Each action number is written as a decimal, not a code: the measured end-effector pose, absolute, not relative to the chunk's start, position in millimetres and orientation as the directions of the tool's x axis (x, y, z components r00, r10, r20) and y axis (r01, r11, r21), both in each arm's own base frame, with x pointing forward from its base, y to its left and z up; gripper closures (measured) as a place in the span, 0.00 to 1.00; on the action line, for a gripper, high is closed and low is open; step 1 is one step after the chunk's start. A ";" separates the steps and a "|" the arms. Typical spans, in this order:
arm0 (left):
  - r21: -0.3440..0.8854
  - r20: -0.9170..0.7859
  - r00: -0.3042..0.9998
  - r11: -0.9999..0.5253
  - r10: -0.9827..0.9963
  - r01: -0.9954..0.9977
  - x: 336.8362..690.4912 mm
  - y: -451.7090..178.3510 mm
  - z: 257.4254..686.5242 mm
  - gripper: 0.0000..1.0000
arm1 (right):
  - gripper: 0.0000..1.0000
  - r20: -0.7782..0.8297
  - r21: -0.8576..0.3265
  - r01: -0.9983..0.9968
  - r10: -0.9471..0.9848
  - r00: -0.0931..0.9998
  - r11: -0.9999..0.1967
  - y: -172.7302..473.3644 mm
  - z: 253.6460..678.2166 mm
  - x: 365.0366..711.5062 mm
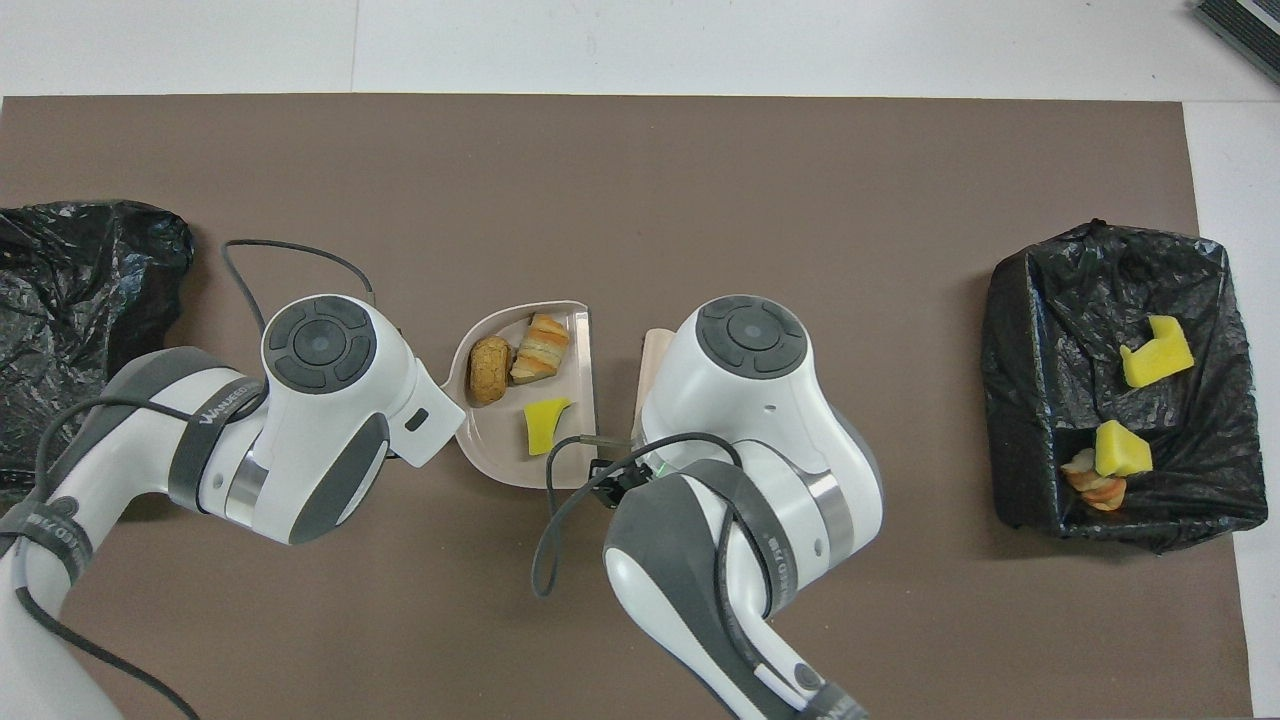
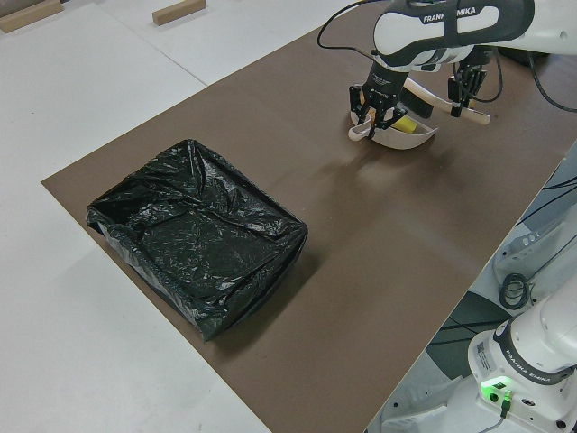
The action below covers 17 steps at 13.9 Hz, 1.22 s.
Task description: Sweep and dump trash in bin
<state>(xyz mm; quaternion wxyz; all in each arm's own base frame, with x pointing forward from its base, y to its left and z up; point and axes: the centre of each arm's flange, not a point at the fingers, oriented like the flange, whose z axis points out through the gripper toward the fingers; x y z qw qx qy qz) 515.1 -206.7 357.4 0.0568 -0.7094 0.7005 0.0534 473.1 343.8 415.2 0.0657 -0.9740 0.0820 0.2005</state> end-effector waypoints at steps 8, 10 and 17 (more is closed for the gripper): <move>0.000 -0.157 0.010 -0.010 -0.987 -1.000 512.9 -207.1 354.4 0.69 | 0.74 -0.493 0.126 -0.175 -0.215 0.843 -0.976 282.3 380.1 408.6; 0.000 -0.157 0.009 -0.009 -0.987 -1.000 512.7 -207.4 354.2 0.69 | 0.74 -0.491 0.170 -0.196 -0.255 0.833 -0.966 269.6 373.1 388.7; -0.008 -0.162 0.001 0.000 -0.987 -1.000 512.8 -208.4 354.4 0.69 | 0.74 -0.358 0.145 -0.301 -0.334 0.872 -0.943 266.1 338.1 354.2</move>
